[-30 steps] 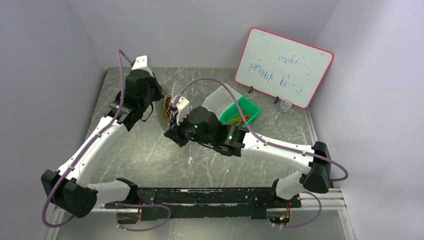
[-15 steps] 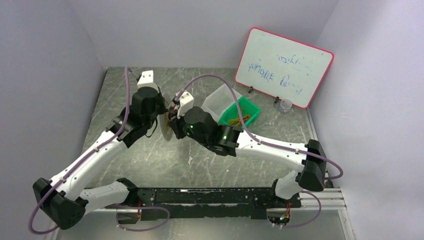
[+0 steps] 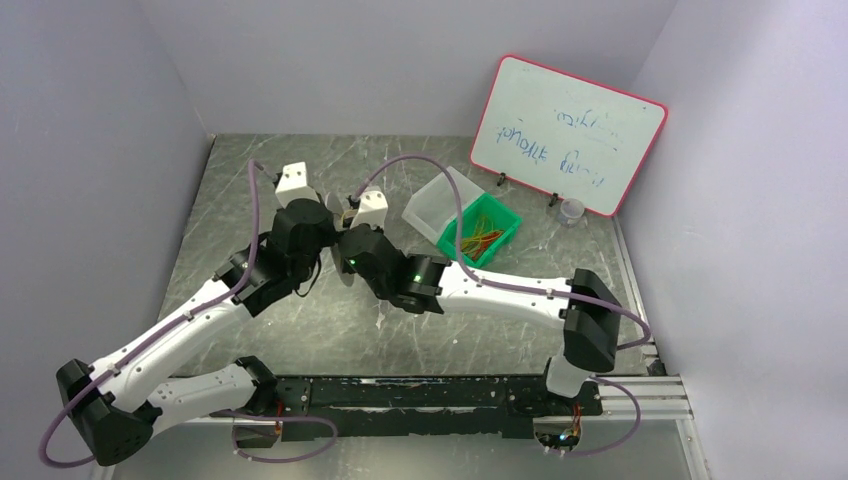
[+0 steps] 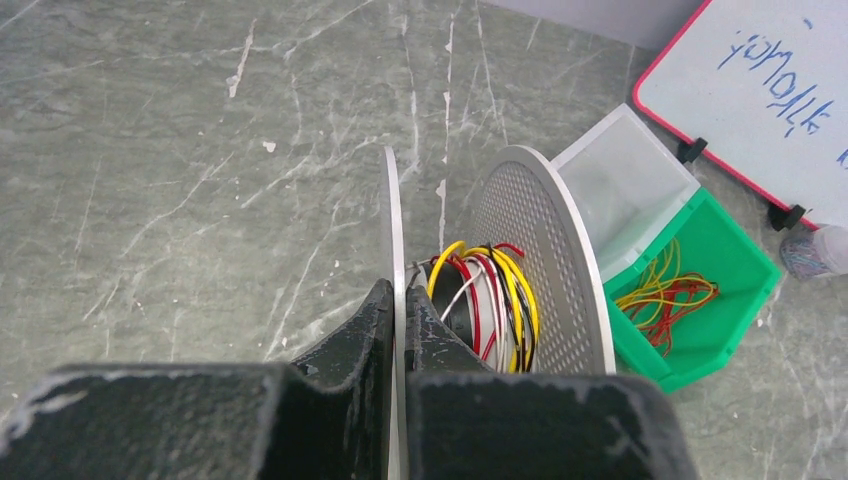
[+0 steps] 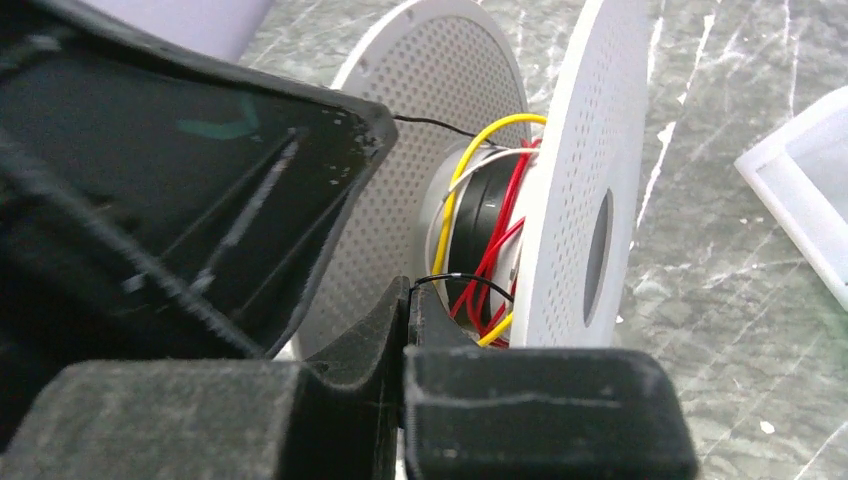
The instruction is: Wrap the cables
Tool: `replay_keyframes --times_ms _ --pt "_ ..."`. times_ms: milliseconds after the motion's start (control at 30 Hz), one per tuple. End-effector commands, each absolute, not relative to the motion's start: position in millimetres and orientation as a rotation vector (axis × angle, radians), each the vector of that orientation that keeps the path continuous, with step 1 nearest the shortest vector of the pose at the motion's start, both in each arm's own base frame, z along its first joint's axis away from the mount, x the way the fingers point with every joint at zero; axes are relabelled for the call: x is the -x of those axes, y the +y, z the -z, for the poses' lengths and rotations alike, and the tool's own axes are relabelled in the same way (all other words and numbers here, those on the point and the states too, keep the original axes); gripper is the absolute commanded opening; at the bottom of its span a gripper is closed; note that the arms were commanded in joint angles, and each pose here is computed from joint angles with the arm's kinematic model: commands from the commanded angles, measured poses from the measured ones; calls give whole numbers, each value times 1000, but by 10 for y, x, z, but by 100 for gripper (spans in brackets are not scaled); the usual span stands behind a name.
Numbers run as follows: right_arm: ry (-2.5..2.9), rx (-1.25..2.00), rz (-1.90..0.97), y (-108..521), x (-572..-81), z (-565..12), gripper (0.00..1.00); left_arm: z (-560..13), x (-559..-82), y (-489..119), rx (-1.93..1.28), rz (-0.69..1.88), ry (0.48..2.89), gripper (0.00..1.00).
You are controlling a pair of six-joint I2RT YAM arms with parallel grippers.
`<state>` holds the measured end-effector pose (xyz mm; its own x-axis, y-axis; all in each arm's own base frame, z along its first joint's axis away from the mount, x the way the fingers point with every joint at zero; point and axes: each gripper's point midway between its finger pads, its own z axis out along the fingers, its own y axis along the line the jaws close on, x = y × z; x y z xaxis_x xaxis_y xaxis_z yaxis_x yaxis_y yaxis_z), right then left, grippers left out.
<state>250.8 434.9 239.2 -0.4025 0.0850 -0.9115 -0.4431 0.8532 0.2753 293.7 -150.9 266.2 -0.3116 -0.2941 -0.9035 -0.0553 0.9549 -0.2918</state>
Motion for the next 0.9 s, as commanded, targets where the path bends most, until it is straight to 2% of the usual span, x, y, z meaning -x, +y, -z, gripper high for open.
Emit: replay_keyframes --times_ms 0,167,467,667,867 --pt "1919 62 -454 4157 -2729 -2323 0 -3019 -2910 -1497 347 326 1757 7" --pt "1944 -50 -352 4058 -2809 -2203 0 -3056 -2871 -1501 338 342 1748 7" --pt "1932 -72 -388 4103 -2813 -2269 0 -3001 -2882 -1558 320 349 1762 7" --pt "1932 -58 -420 4045 -2758 -2320 19 -3001 -2960 -1602 301 324 1760 7" --pt "1945 -82 -454 3917 -2682 -2318 24 -2974 -3031 -1712 284 331 1776 7"
